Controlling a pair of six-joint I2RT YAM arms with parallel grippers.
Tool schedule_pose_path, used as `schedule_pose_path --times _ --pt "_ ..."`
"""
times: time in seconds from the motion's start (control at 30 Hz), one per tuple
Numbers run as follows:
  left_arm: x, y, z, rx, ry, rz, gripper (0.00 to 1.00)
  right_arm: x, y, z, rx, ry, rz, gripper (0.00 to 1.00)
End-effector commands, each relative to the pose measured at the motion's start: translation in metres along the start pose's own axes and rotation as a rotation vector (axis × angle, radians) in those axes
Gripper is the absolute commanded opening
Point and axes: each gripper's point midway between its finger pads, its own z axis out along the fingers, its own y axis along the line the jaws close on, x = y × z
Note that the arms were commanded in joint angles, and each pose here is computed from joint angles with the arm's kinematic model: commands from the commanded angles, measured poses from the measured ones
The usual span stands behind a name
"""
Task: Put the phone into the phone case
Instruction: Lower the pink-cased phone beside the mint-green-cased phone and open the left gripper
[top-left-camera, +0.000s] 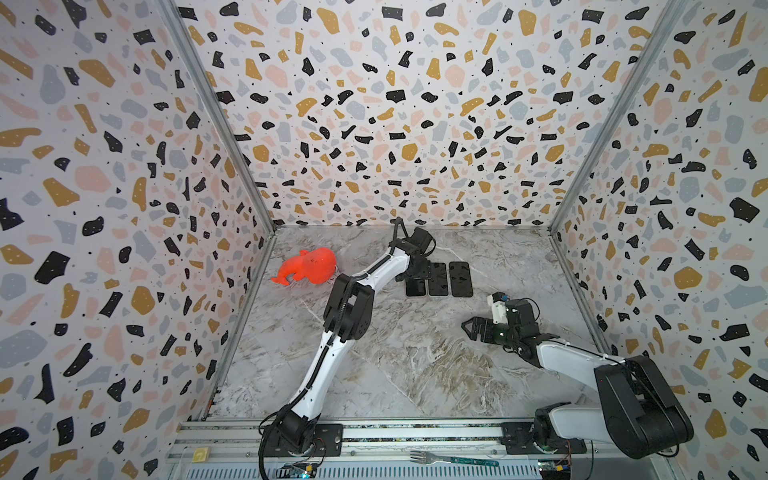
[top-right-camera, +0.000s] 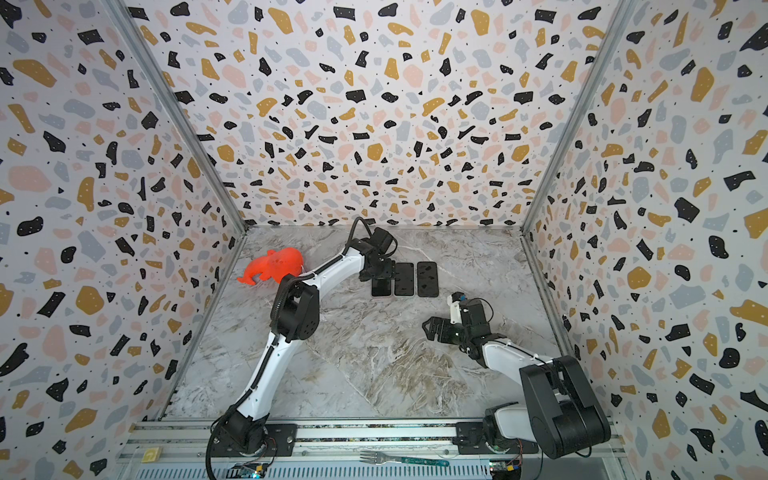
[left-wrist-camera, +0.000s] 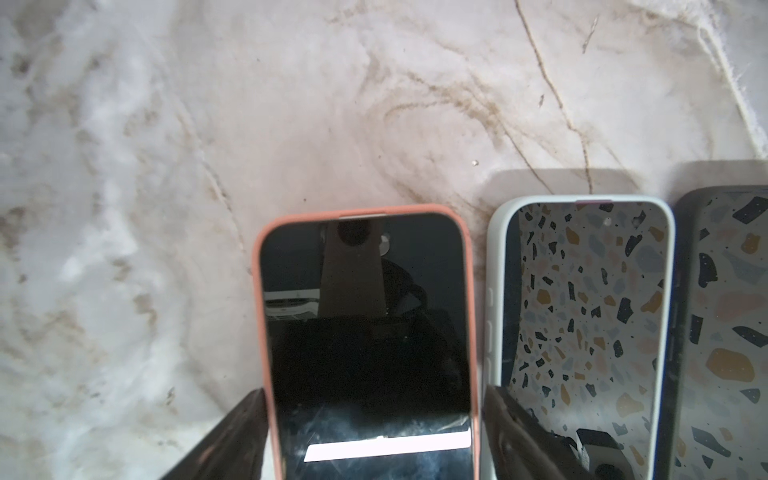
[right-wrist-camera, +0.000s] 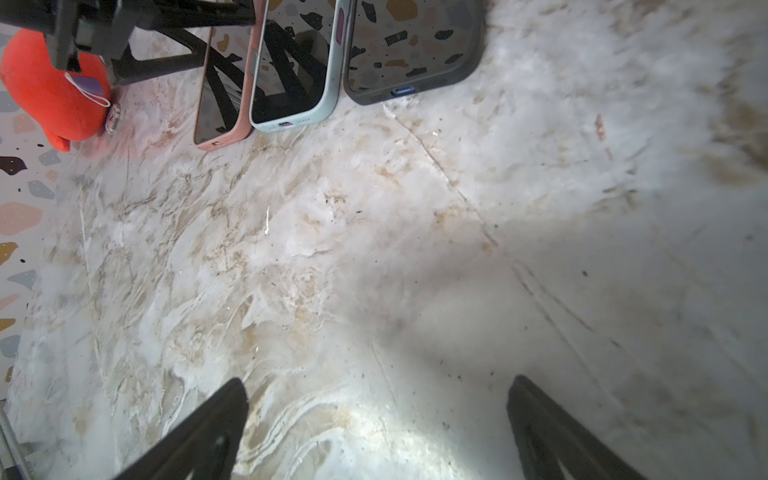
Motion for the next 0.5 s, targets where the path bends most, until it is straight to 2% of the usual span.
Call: schedule_pose_path --times 0.0,0.27,0.47 --pt "-0.008 0.0 -0.007 0.009 -0.023 -0.006 0.81 0.002 -0.003 -0.001 0.015 0.019 0.016 0.99" --pt "-0.014 -0.002 -0.017 0.015 -0.042 -0.007 0.82 0.001 -0.003 -0.002 0.018 0.014 0.014 0.99" --pt "-0.03 -0.003 -0.052 0.009 -0.091 0.008 0.81 -0.003 0.0 -0.006 0.016 -0.002 0.007 0.99"
